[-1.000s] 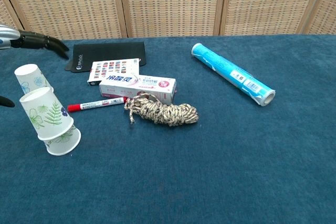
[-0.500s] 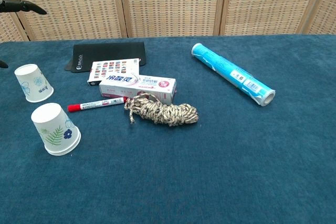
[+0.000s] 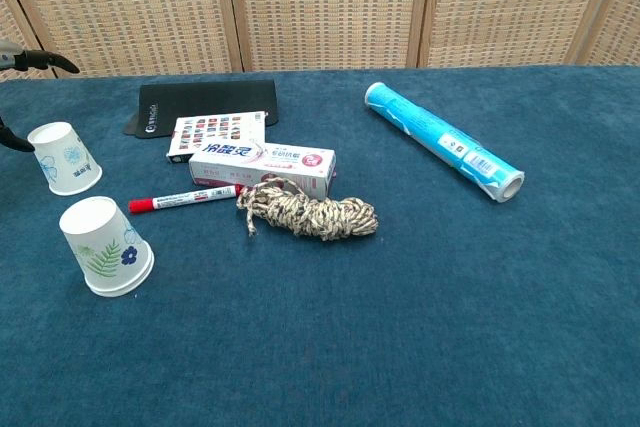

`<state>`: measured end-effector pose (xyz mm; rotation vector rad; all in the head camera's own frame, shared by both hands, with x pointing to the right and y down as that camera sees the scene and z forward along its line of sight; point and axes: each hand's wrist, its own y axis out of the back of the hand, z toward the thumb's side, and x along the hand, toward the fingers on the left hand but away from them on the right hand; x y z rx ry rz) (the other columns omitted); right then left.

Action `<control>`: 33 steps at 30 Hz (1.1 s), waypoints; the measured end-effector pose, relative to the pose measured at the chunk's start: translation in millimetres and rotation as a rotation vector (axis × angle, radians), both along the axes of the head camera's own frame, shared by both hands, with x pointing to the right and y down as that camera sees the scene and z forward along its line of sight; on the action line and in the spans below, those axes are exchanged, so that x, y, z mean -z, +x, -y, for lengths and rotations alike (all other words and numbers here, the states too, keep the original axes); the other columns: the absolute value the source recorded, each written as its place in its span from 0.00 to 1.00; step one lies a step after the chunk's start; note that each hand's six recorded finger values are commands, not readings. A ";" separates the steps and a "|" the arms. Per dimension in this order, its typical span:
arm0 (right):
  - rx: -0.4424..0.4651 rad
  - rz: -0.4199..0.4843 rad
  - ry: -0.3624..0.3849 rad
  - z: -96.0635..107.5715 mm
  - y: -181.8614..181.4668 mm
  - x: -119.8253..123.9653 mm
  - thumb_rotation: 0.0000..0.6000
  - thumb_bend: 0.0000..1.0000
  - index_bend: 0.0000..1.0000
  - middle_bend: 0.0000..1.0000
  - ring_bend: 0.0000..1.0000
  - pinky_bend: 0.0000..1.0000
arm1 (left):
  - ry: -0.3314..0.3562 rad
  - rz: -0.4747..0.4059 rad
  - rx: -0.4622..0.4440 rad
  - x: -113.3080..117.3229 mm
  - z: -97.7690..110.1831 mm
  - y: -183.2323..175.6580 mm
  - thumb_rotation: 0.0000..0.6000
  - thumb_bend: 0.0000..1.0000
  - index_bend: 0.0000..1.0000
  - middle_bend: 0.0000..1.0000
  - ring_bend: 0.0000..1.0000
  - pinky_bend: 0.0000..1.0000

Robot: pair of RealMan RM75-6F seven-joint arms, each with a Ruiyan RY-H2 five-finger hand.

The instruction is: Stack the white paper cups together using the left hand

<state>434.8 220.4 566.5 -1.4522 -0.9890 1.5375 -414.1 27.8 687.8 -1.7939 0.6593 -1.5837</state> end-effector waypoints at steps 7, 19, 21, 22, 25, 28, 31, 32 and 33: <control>-0.002 -0.002 0.001 0.2 0.3 -0.3 1.00 0.00 0.01 0.00 0.00 0.00 | -0.021 0.003 0.048 -14.9 4.1 -6.8 1.00 0.06 0.19 0.08 0.11 0.14; -0.004 -0.008 -0.011 0.1 0.8 -4.1 1.00 0.00 0.01 0.00 0.00 0.00 | -0.063 -0.069 0.167 -44.0 1.6 -8.9 1.00 0.13 0.33 0.20 0.23 0.31; -0.005 -0.009 -0.013 0.1 0.8 -4.9 1.00 0.00 0.01 0.00 0.00 0.00 | -0.067 -0.085 0.170 -47.0 0.9 -6.9 1.00 0.19 0.45 0.31 0.33 0.38; -0.005 -0.009 -0.014 0.1 0.8 -5.1 1.00 0.00 0.01 0.00 0.00 0.00 | -0.065 -0.085 0.167 -48.1 1.1 -7.0 1.00 0.21 0.49 0.34 0.36 0.40; -0.005 -0.008 -0.016 0.0 0.6 -5.8 1.00 0.00 0.01 0.00 0.00 0.00 | -0.057 -0.072 0.159 -50.8 2.5 -9.2 1.00 0.30 0.58 0.43 0.43 0.43; -0.006 -0.006 -0.017 0.1 0.8 -5.8 1.00 0.00 0.01 0.00 0.00 0.00 | -0.044 -0.077 0.155 -49.1 4.2 -9.3 1.00 0.36 0.61 0.45 0.46 0.45; -0.006 0.000 -0.017 0.1 0.6 -5.3 1.00 0.00 0.01 0.00 0.00 0.00 | -0.020 -0.087 0.150 -40.9 8.3 -11.7 1.00 0.36 0.61 0.45 0.46 0.45; -0.005 0.002 -0.017 0.1 0.4 -5.0 1.00 0.00 0.01 0.00 0.00 0.00 | -0.015 -0.091 0.149 -38.4 9.0 -12.0 1.00 0.35 0.61 0.45 0.46 0.45; -0.005 0.003 -0.016 0.1 0.4 -4.7 1.00 0.00 0.01 0.00 0.00 0.00 | -0.010 -0.098 0.147 -35.0 9.8 -12.1 1.00 0.35 0.61 0.45 0.46 0.45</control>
